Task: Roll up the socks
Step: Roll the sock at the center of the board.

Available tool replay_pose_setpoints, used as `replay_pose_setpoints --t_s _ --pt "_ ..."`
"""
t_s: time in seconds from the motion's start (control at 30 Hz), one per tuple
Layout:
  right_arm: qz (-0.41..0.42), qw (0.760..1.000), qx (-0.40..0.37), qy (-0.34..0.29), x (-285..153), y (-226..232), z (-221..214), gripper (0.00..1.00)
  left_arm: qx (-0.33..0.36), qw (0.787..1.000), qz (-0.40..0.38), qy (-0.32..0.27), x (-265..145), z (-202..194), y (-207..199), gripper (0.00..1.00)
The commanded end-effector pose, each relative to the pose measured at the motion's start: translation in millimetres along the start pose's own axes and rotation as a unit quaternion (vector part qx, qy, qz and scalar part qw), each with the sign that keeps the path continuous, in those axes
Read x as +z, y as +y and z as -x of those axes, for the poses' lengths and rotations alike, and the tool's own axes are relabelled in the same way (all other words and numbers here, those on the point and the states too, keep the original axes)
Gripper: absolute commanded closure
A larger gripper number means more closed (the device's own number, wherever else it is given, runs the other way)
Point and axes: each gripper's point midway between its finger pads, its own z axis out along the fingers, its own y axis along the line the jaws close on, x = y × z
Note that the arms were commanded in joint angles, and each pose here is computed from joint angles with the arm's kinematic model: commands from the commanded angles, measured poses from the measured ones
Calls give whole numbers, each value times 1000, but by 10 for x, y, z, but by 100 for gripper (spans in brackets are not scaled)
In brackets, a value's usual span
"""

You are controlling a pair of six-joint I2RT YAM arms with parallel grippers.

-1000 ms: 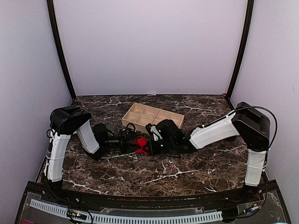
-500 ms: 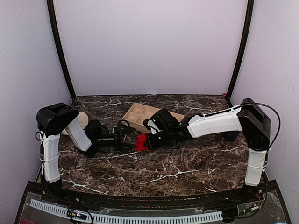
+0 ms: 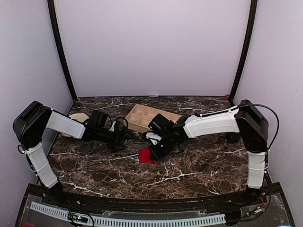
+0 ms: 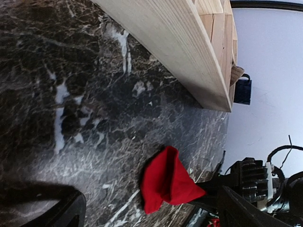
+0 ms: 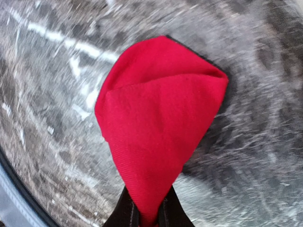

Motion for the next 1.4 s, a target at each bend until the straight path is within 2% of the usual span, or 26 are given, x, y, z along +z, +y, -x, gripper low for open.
replay_pose_setpoints --t_s 0.0,0.17,0.4,0.5,0.63,0.97,1.23,1.37 --pt "73 996 -41 27 -97 335 -73 94 37 991 125 36 -189 -362 559 1" --pt "177 982 -52 29 -368 717 -73 94 104 987 115 30 -325 -486 447 1" --pt "336 940 -48 28 -935 1228 -163 95 161 982 94 -4 -581 -570 302 1" --pt "360 931 -43 38 -939 1272 -228 95 180 980 79 -15 -647 -603 229 1" --pt "378 923 -37 65 -736 1279 -319 95 207 976 64 -20 -672 -662 143 1" --pt "371 922 -37 103 -253 1261 -349 96 257 965 57 -12 -606 -875 76 1" --pt "273 956 -44 94 4 1000 -270 97 288 957 34 -15 -590 -1003 -55 1" --pt "234 967 -43 90 69 893 -258 96 299 954 32 2 -524 -1111 -50 1"
